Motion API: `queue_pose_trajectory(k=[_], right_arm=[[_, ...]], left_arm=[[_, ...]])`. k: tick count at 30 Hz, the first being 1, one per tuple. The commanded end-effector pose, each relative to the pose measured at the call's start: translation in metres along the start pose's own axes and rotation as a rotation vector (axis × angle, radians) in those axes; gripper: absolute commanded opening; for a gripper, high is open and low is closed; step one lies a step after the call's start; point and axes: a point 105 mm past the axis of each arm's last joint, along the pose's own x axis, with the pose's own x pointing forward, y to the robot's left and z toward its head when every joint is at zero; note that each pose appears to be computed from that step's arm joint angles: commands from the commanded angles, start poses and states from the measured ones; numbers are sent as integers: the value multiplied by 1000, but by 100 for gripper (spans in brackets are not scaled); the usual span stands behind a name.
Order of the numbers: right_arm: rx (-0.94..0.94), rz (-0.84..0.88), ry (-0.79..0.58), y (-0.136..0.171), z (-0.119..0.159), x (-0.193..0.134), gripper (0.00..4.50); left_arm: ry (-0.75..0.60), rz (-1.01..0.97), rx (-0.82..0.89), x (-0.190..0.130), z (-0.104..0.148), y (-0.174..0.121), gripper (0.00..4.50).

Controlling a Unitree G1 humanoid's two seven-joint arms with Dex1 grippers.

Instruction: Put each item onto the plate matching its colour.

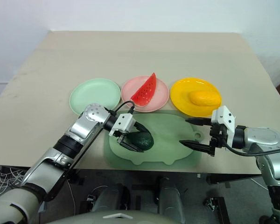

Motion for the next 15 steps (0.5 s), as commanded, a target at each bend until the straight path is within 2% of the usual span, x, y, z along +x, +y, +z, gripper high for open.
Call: queue_pose_trajectory(k=[1, 6, 9, 15], right_arm=[[-38, 16, -37, 3, 12, 2, 450], [-37, 20, -38, 4, 11, 2, 450], [-32, 22, -41, 3, 11, 3, 450], [-35, 28, -53, 0, 12, 9, 450]], left_arm=[[-40, 55, 14, -14, 15, 12, 310], [-79, 142, 3, -48, 33, 21, 310], [-110, 265, 10, -77, 46, 31, 310], [-40, 574, -101, -162, 35, 47, 310]])
